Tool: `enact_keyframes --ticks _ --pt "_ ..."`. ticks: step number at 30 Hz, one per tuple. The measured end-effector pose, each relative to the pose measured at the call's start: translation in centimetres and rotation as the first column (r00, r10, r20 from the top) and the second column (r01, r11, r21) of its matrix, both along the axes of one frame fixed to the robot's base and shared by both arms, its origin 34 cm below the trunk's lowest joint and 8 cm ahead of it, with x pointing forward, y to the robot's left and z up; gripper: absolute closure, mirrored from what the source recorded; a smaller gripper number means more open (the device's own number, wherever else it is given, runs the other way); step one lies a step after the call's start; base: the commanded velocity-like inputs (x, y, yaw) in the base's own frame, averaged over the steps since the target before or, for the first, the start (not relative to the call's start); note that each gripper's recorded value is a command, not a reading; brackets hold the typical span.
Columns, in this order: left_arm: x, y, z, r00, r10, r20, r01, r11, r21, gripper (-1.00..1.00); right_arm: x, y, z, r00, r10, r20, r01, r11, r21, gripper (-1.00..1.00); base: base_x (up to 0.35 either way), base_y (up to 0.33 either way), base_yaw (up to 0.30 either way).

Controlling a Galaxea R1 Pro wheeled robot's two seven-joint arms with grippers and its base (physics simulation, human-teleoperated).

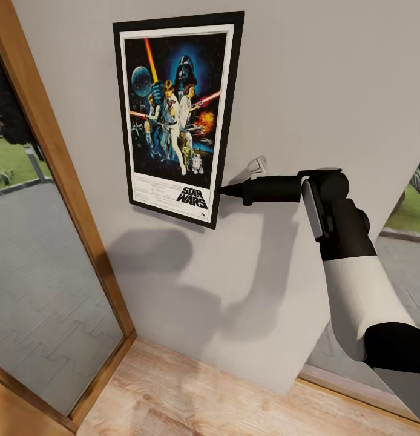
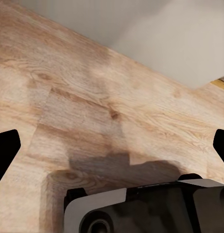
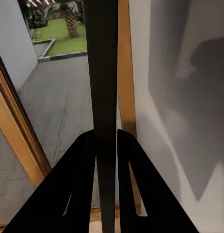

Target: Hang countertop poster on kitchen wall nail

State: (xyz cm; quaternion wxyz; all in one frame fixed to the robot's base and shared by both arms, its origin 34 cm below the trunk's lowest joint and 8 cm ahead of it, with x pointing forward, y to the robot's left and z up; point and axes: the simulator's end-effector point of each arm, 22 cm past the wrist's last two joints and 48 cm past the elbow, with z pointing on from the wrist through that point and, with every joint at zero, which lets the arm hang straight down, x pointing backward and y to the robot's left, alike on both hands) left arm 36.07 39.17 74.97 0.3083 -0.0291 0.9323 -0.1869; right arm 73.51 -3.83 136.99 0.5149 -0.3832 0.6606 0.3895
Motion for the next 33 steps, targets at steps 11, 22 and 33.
enact_keyframes --ticks 11,22,33 --pt "-0.02 -0.01 -0.02 1.0 0.0 -0.001 0.0 1.0 0.0 -1.0 -0.01 0.0 -0.04 1.0 0.0 0.0 0.0 1.0 0.0 1.0 0.003 0.0 0.0" --pt "-0.03 -0.01 -0.02 1.0 0.0 -0.001 0.0 1.0 0.0 -1.0 0.0 0.0 -0.09 1.0 0.0 -0.001 0.0 1.0 0.0 1.0 0.06 0.0 0.0" --pt "-0.03 -0.01 0.0 1.0 0.0 0.0 0.0 1.0 0.0 -1.0 -0.05 0.0 -0.03 1.0 0.001 -0.001 -0.001 1.0 0.001 1.0 0.048 0.0 0.0"
